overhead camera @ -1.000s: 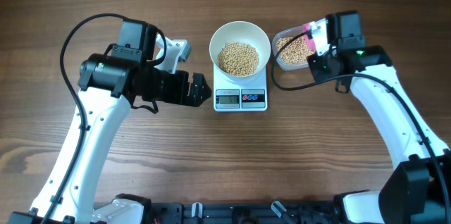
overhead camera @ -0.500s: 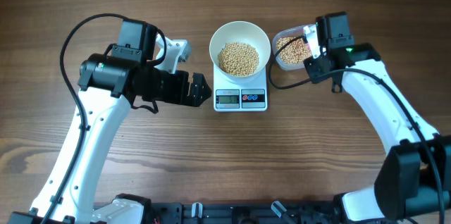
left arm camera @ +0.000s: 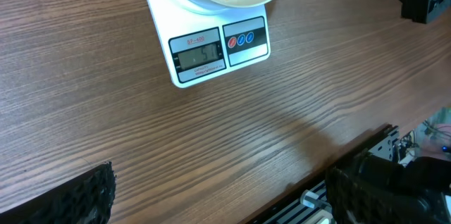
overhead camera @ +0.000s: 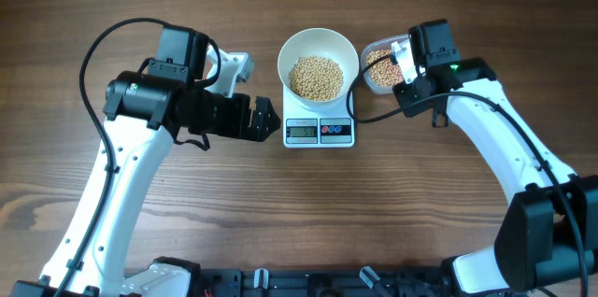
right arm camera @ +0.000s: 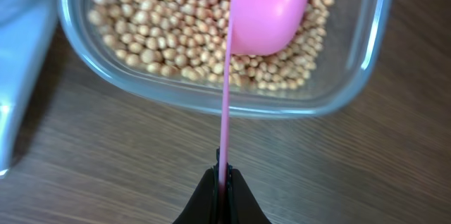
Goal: Scoop item into bowl and weigh 150g on scale
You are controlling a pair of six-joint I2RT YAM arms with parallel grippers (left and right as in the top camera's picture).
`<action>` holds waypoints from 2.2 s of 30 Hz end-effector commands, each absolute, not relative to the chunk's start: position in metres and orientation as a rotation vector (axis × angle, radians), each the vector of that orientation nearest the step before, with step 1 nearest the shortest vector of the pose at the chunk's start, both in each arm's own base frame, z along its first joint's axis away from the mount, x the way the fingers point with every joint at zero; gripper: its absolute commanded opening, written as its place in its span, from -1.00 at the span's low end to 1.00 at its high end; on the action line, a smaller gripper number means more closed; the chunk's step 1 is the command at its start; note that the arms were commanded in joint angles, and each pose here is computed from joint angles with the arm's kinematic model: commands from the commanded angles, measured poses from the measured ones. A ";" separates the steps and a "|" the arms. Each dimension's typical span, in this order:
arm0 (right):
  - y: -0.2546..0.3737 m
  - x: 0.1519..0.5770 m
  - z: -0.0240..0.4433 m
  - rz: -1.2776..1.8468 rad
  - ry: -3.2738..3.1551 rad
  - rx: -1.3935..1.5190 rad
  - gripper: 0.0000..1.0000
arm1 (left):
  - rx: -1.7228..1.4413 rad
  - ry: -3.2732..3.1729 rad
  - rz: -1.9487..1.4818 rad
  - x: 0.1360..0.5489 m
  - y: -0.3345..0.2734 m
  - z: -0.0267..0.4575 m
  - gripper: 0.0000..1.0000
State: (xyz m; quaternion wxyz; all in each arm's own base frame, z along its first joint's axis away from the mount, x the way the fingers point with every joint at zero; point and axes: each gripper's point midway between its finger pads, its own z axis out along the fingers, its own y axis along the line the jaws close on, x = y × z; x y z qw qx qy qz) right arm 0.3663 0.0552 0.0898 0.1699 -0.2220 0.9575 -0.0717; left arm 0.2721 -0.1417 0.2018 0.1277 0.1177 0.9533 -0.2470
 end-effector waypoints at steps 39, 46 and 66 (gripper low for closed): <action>-0.020 0.344 0.073 -0.152 2.905 0.164 -0.91 | 0.372 2.770 -0.738 0.272 -0.145 0.201 1.00; -0.018 0.343 0.072 -0.134 2.914 0.155 -0.91 | 0.372 2.770 -0.738 0.272 -0.145 0.201 1.00; 0.030 0.359 0.078 0.498 2.838 0.261 -0.91 | 0.372 2.770 -0.738 0.272 -0.145 0.201 1.00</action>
